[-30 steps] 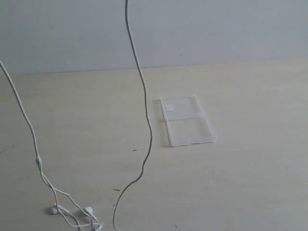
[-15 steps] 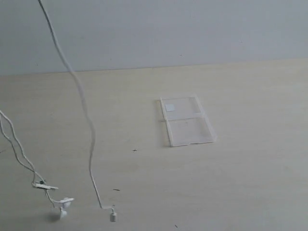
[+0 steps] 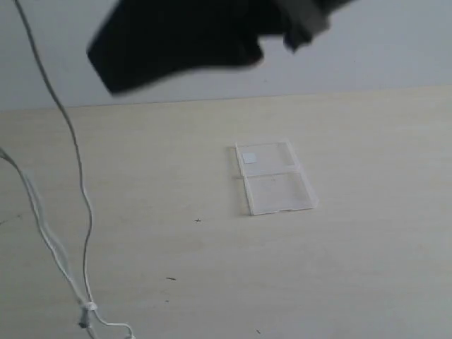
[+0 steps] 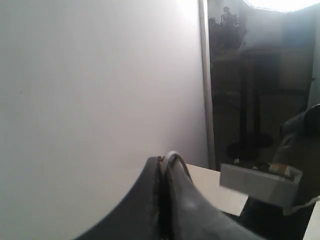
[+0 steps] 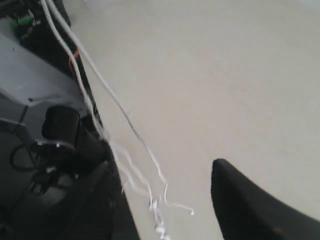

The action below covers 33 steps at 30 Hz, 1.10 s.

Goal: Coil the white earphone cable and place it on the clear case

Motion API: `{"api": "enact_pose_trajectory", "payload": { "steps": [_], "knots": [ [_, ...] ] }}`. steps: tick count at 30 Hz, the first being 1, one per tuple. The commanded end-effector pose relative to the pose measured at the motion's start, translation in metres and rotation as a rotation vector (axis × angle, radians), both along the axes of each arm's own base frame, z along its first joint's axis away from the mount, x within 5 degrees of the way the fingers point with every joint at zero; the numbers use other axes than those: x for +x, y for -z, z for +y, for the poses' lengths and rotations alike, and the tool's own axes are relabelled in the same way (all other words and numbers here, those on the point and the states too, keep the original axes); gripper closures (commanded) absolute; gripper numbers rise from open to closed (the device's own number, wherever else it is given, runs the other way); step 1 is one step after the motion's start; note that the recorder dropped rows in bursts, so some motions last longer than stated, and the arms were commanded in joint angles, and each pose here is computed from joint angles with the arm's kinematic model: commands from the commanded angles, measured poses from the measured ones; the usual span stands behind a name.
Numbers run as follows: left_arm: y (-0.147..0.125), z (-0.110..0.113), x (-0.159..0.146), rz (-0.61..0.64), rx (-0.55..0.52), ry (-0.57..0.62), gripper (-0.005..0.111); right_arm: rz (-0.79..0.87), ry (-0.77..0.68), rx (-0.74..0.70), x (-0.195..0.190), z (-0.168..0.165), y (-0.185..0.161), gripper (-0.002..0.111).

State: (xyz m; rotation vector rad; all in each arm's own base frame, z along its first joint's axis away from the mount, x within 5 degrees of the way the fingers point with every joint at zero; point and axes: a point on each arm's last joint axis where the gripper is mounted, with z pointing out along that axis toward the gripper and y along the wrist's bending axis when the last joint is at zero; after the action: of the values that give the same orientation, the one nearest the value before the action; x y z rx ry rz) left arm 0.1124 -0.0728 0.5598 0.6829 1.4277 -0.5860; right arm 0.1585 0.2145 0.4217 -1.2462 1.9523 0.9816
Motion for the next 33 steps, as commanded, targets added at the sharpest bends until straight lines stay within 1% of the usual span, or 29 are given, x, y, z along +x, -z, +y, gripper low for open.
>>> {"api": "enact_pose_trajectory", "payload": {
  "steps": [1, 3, 5, 7, 8, 9, 10, 11, 12, 13, 14, 15, 16, 17, 18, 19, 20, 22, 23, 26, 28, 33],
  "knots": [
    [0.000, 0.000, 0.000, 0.020, 0.005, 0.001, 0.107, 0.215, -0.038, -0.169, 0.002, 0.005, 0.043, 0.057],
    [0.000, 0.000, 0.000, 0.020, 0.005, 0.001, 0.107, 0.276, -0.089, -0.243, -0.001, 0.004, 0.052, 0.061],
    [0.000, 0.000, 0.000, 0.023, 0.002, 0.001, 0.107, 0.257, -0.083, -0.269, 0.000, 0.003, 0.054, 0.068],
    [0.000, 0.000, 0.000, 0.023, 0.002, 0.001, 0.107, 0.201, -0.040, -0.224, -0.001, -0.001, 0.044, 0.078],
    [0.000, 0.000, 0.000, 0.023, 0.002, 0.001, 0.107, 0.119, 0.032, -0.120, -0.003, -0.007, 0.026, 0.085],
    [-0.001, 0.000, 0.000, 0.024, -0.001, 0.001, 0.107, 0.086, 0.057, -0.084, -0.005, -0.010, 0.019, 0.087],
    [-0.003, 0.000, -0.002, 0.028, -0.016, 0.001, 0.107, 0.034, 0.120, 0.012, -0.012, -0.020, 0.003, 0.090],
    [-0.005, 0.000, -0.003, 0.020, -0.017, 0.001, 0.107, 0.020, 0.135, 0.050, -0.017, -0.025, -0.002, 0.092],
    [-0.010, 0.001, -0.007, 0.002, -0.019, 0.002, 0.107, -0.029, 0.176, 0.131, -0.028, -0.038, -0.010, 0.096],
    [-0.012, 0.001, -0.008, -0.007, -0.020, 0.002, 0.107, -0.049, 0.202, 0.177, -0.034, -0.045, -0.012, 0.099],
    [-0.015, 0.001, -0.011, -0.021, -0.023, 0.002, 0.107, -0.104, 0.263, 0.292, -0.046, -0.062, -0.013, 0.108],
    [-0.017, 0.001, -0.013, -0.026, -0.022, 0.003, 0.107, -0.132, 0.290, 0.346, -0.050, -0.068, -0.012, 0.108],
    [-0.019, 0.001, -0.015, -0.032, -0.019, 0.009, 0.107, -0.190, 0.356, 0.464, -0.058, -0.083, -0.005, 0.108],
    [-0.020, 0.001, -0.016, -0.020, -0.031, 0.014, 0.107, -0.225, 0.416, 0.510, -0.060, -0.091, 0.009, 0.108],
    [-0.020, 0.001, -0.015, -0.010, -0.036, 0.019, 0.107, -0.240, 0.429, 0.525, -0.062, -0.095, 0.017, 0.108],
    [-0.019, 0.000, -0.014, 0.001, -0.031, 0.027, 0.107, -0.232, 0.432, 0.502, -0.061, -0.095, 0.034, 0.108],
    [-0.018, -0.001, -0.013, 0.010, -0.023, 0.033, 0.107, -0.211, 0.415, 0.488, -0.062, -0.093, 0.044, 0.108],
    [-0.015, -0.002, -0.009, 0.048, -0.031, 0.041, 0.107, -0.131, 0.334, 0.438, -0.059, -0.079, 0.066, 0.108],
    [-0.015, -0.002, -0.006, 0.067, -0.042, 0.040, 0.107, -0.091, 0.269, 0.426, -0.057, -0.069, 0.074, 0.108],
    [-0.014, -0.003, -0.002, 0.080, -0.046, 0.042, 0.107, -0.038, 0.184, 0.420, -0.048, -0.051, 0.086, 0.108],
    [-0.014, -0.003, -0.002, 0.083, -0.048, 0.040, 0.107, -0.034, 0.122, 0.419, -0.043, -0.040, 0.093, 0.108],
    [-0.013, -0.002, -0.001, 0.081, -0.034, 0.025, 0.107, -0.033, 0.053, 0.366, -0.030, -0.022, 0.115, 0.108]
  ]
}}
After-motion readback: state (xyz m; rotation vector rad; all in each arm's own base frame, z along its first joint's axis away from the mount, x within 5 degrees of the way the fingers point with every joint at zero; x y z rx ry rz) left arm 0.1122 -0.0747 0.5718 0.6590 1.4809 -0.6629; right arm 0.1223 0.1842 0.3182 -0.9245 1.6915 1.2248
